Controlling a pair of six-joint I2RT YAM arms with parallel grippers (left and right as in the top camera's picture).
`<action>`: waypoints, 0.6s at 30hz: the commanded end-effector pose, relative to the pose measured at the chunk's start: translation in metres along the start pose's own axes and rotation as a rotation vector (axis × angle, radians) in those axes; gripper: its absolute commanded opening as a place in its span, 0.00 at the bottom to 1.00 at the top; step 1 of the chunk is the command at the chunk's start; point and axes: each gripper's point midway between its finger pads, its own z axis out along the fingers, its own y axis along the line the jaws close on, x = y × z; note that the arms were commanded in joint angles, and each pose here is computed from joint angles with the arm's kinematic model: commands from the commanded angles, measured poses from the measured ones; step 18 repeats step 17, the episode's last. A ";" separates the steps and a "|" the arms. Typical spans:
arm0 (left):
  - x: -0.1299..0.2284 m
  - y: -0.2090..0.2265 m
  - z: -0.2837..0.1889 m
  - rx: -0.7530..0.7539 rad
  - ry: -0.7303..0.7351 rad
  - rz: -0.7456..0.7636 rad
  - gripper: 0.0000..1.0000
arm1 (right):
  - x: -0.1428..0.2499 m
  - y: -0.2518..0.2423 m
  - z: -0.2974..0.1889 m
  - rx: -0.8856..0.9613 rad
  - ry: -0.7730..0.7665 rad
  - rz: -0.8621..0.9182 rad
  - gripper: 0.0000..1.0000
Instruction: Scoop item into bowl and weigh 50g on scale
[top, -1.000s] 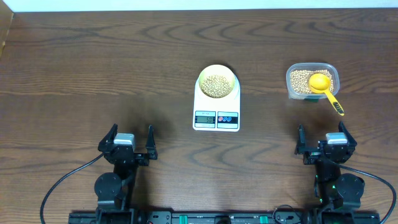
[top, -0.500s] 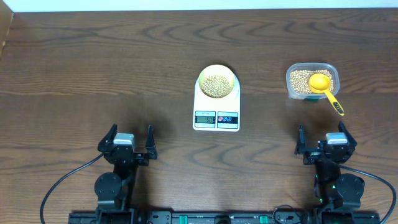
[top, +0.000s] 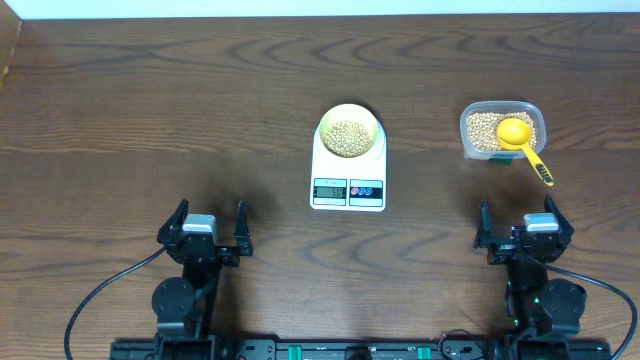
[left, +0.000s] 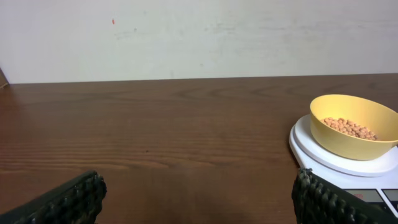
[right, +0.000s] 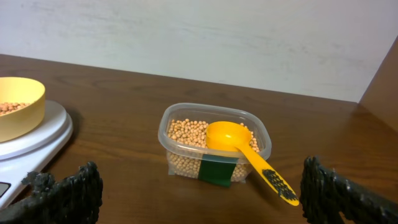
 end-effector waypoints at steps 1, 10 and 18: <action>0.018 0.000 0.002 -0.002 0.052 -0.012 0.98 | 0.000 0.003 0.000 -0.012 -0.003 0.011 0.99; 0.020 0.000 0.002 -0.002 0.060 -0.013 0.98 | 0.000 0.003 0.000 -0.012 -0.003 0.011 0.99; 0.020 0.000 0.002 -0.002 0.060 -0.013 0.98 | 0.000 0.003 0.000 -0.012 -0.003 0.011 0.99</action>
